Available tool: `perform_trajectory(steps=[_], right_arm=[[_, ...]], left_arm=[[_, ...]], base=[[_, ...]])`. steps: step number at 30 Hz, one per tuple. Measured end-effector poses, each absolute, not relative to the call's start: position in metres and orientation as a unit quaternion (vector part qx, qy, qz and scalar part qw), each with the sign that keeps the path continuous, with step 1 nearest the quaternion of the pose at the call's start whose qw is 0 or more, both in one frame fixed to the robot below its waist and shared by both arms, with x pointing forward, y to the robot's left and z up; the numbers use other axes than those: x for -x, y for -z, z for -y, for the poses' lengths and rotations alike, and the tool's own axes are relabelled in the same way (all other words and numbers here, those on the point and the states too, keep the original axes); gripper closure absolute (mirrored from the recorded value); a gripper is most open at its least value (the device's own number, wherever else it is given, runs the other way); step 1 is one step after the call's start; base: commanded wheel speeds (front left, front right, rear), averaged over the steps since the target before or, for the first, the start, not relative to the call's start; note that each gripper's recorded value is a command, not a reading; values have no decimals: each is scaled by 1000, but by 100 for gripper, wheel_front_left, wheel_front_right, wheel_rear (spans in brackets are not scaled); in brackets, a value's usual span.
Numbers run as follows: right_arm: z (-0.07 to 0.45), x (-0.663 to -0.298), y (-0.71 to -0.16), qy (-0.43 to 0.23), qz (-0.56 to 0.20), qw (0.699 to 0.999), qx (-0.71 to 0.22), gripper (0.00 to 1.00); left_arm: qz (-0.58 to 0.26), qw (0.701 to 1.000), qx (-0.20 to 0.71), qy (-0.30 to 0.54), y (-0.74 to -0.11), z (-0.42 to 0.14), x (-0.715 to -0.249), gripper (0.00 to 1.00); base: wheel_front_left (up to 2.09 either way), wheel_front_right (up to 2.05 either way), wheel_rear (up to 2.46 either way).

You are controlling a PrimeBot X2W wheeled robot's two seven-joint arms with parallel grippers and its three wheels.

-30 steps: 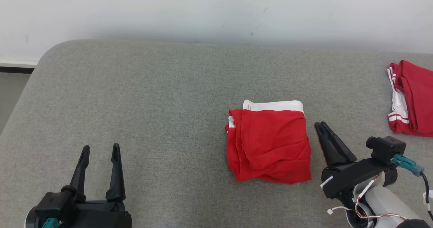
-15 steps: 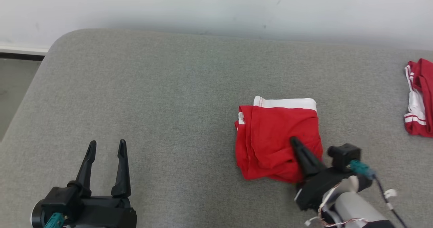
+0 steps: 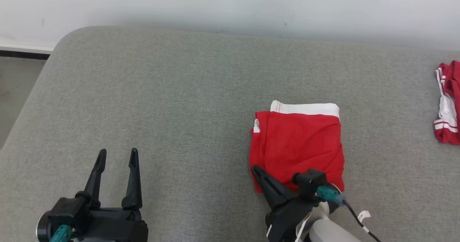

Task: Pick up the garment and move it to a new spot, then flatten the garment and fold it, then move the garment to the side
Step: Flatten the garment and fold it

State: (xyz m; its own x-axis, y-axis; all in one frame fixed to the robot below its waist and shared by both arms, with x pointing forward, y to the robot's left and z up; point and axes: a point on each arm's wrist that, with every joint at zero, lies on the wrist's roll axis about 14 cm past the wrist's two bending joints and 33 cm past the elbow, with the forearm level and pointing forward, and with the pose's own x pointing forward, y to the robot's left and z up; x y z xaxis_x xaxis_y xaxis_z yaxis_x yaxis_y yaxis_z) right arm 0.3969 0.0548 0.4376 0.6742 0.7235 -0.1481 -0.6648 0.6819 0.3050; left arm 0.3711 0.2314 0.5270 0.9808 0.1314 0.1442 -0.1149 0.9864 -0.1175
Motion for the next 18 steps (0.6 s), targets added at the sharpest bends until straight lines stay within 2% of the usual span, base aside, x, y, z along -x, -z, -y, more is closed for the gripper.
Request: perform_trajectory(steps=[4,9,18], right_arm=[[-49,-407,-455,-373,-100,914,-122,100],[-15,-426,-489,-334,-38,934,-123,100],[89,-430,-505,-207,12,974,-96,100]], left_arm=[[77,994,55,-56,-528,-228,-375,0],[79,994,54,-49,-529,-224,-381,0],[82,995,50,-28,-530,-211,-391,0]], base=[[0,0,0],[0,0,0],[0,0,0]])
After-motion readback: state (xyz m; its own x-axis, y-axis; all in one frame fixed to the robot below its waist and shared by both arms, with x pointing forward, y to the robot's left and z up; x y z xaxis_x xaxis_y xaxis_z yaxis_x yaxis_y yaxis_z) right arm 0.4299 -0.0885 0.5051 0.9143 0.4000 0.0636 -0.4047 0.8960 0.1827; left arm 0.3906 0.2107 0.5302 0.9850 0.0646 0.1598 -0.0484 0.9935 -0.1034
